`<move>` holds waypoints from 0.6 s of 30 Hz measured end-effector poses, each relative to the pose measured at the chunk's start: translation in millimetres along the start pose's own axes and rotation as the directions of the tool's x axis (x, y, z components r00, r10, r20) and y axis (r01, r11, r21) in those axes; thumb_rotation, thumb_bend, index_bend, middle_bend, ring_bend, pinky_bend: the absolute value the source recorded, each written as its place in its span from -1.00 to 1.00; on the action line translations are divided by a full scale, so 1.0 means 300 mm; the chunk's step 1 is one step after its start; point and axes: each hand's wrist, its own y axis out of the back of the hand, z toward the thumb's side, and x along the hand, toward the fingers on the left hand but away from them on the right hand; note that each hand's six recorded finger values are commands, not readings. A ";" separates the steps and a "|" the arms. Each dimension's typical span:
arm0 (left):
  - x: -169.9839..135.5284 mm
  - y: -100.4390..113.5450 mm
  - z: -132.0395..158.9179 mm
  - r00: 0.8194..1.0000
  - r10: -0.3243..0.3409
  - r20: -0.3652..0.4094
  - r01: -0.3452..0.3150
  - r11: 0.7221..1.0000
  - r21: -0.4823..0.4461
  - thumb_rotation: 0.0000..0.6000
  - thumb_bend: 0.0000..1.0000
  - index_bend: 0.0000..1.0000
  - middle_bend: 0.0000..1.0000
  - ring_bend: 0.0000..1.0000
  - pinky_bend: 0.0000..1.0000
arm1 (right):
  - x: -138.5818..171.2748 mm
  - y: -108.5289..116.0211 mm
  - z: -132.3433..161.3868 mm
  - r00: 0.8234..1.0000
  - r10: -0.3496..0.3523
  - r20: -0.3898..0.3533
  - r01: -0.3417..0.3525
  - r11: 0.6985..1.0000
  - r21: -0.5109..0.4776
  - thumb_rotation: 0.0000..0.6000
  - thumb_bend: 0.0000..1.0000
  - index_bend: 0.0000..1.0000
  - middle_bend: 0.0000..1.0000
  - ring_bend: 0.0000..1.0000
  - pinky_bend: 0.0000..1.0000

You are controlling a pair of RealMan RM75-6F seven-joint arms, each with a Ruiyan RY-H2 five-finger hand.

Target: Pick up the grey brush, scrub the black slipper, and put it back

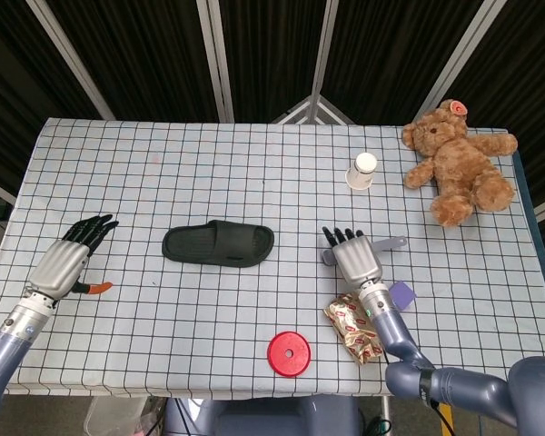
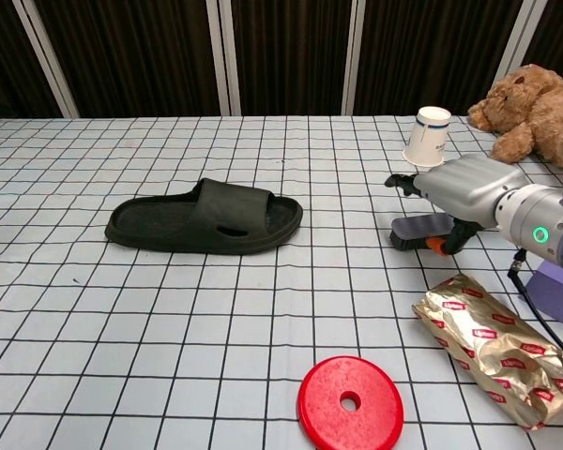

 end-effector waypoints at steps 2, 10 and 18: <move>-0.007 0.005 0.002 1.000 0.006 0.003 -0.006 1.000 -0.001 1.00 -0.67 -1.00 -1.00 -1.00 -0.84 | 0.014 0.021 0.002 1.000 -0.011 -0.002 0.011 1.000 -0.009 1.00 0.00 -1.00 -0.75 -0.71 -0.52; -0.082 0.048 -0.002 0.996 0.091 -0.009 -0.091 0.996 0.000 1.00 -0.72 -1.00 -1.00 -1.00 -0.92 | 0.112 0.116 -0.010 0.998 -0.063 -0.012 0.063 0.997 -0.039 1.00 0.01 -1.00 -0.99 -1.00 -1.00; -0.279 0.076 -0.054 0.961 0.252 -0.112 -0.249 0.968 0.038 0.91 -0.79 -1.00 -1.00 -1.00 -0.93 | 0.356 0.190 -0.161 0.969 -0.235 0.072 0.242 0.963 -0.116 1.00 0.01 -1.00 -1.00 -1.00 -1.00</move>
